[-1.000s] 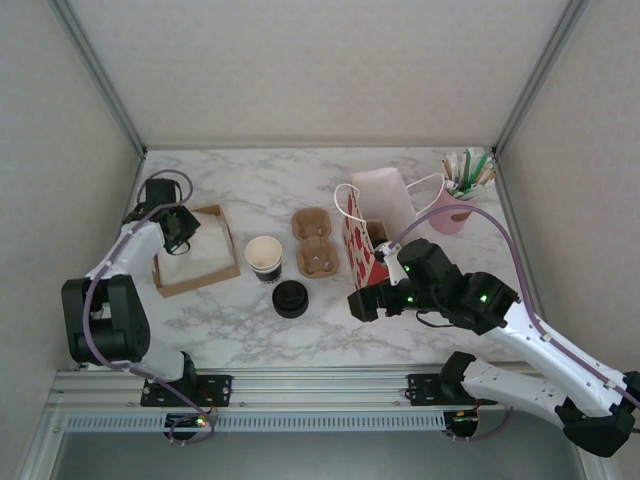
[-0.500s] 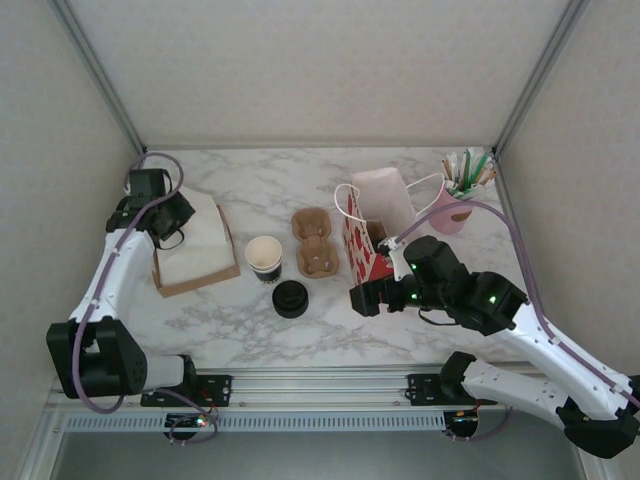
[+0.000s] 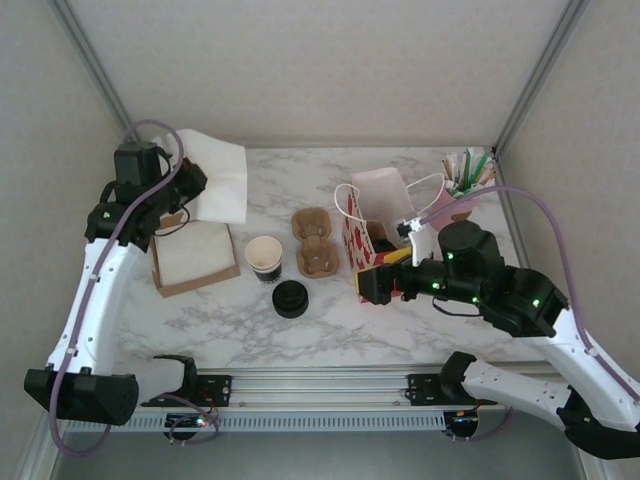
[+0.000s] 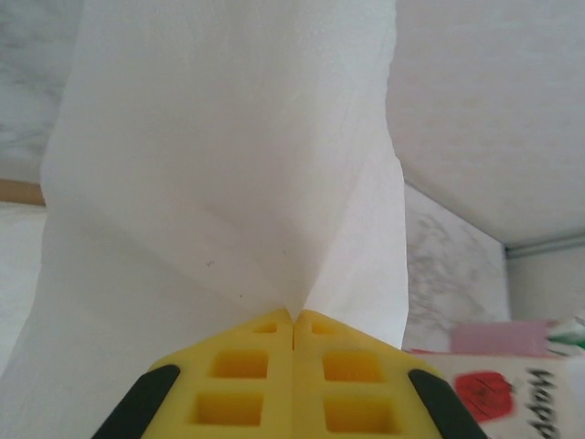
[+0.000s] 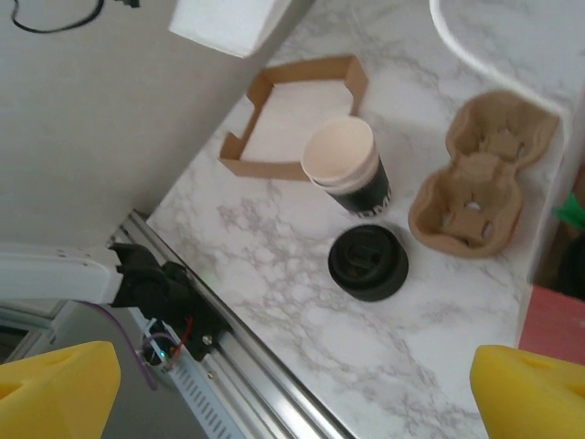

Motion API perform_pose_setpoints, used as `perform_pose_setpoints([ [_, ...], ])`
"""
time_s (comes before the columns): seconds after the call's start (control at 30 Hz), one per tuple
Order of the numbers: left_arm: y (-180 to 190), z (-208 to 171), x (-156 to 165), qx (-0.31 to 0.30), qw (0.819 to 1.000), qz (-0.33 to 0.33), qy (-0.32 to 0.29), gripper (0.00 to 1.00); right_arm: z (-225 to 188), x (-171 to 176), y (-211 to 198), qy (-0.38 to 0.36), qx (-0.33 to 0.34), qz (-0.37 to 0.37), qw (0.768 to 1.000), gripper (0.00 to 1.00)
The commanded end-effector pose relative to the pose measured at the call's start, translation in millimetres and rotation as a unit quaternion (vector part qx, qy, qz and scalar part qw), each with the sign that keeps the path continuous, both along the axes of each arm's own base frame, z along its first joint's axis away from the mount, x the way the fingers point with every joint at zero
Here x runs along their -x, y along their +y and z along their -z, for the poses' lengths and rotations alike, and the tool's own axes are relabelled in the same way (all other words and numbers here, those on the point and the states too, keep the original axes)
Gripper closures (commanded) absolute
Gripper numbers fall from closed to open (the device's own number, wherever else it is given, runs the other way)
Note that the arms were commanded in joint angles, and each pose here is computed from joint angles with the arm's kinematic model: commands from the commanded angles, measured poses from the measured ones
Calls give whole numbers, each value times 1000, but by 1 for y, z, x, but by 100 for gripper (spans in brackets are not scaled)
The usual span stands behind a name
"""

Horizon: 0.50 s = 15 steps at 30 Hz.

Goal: Pack the takeout coffee

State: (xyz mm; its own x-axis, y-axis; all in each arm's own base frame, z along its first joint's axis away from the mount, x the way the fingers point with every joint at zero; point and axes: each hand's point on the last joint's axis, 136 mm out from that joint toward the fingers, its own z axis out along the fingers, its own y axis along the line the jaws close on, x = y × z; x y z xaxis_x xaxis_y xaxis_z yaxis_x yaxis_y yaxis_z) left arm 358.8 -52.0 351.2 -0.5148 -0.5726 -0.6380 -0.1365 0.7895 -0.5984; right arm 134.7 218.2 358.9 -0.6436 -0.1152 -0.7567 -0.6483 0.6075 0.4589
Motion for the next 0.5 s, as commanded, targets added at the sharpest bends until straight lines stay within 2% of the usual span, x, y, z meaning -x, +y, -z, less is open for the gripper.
perform_pose_setpoints([
  [0.0,-28,-41,16,27,997,56,-35,100,-28,6,1,-38,-11,-27,999,1],
  [0.23,-71,-98,27,39,987,131,-85,100,-60,-4,5,-87,3,-29,996,1],
  [0.47,-127,-123,27,36,973,211,-92,100,-87,-12,10,-125,-4,-30,992,1],
])
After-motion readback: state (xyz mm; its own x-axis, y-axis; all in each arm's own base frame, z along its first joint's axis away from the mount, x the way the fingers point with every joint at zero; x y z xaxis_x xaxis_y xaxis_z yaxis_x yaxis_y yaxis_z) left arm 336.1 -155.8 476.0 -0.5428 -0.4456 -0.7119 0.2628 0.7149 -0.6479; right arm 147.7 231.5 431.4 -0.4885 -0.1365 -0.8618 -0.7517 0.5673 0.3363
